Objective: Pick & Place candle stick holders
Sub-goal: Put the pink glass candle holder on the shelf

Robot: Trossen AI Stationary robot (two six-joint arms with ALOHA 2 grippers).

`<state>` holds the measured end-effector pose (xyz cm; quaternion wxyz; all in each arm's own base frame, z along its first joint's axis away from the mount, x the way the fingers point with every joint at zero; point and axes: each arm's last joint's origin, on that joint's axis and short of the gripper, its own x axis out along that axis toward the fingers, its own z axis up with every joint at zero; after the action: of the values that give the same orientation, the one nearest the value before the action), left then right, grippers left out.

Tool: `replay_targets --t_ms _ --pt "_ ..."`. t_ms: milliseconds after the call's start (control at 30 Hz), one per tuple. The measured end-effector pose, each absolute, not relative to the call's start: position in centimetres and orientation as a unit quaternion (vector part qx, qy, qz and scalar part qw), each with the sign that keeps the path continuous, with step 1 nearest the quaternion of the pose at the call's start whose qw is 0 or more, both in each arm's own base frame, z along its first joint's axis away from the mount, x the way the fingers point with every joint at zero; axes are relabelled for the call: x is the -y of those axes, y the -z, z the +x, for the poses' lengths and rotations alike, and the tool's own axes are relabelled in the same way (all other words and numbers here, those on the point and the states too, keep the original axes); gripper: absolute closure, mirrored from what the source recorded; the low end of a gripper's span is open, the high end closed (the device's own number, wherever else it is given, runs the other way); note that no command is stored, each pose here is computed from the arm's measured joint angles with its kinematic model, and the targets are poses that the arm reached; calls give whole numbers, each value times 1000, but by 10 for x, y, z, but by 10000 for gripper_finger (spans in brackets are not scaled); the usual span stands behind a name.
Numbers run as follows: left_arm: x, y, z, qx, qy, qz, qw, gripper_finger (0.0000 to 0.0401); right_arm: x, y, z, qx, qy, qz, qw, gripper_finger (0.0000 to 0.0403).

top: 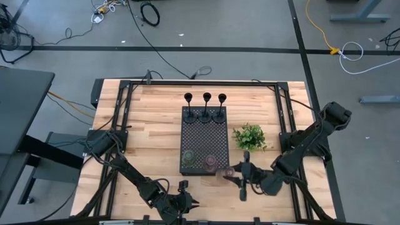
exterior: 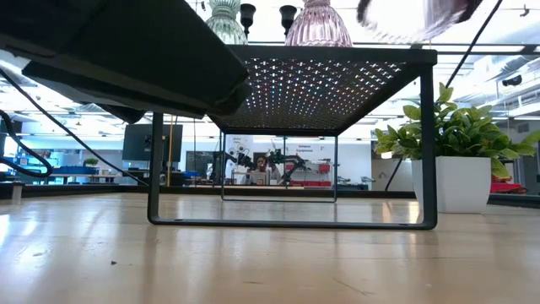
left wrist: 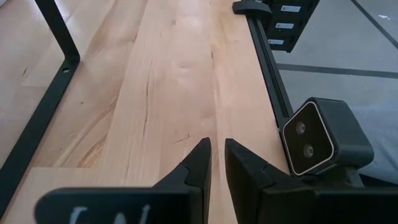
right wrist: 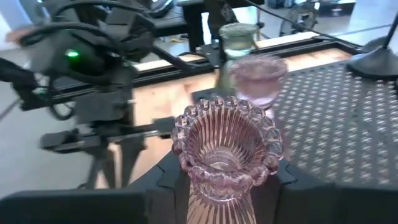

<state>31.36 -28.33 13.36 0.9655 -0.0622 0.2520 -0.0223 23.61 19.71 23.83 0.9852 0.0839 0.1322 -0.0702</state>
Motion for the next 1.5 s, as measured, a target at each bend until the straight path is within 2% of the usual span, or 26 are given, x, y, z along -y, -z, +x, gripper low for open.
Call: replay_targets --t_ms 400,1500 --pt "283 -133 313 -254 22 -61 965 351 -172 -233 254 -169 81 86 979 291" --pt "284 -133 312 -253 24 -61 965 350 -143 -232 261 -202 127 64 969 289"
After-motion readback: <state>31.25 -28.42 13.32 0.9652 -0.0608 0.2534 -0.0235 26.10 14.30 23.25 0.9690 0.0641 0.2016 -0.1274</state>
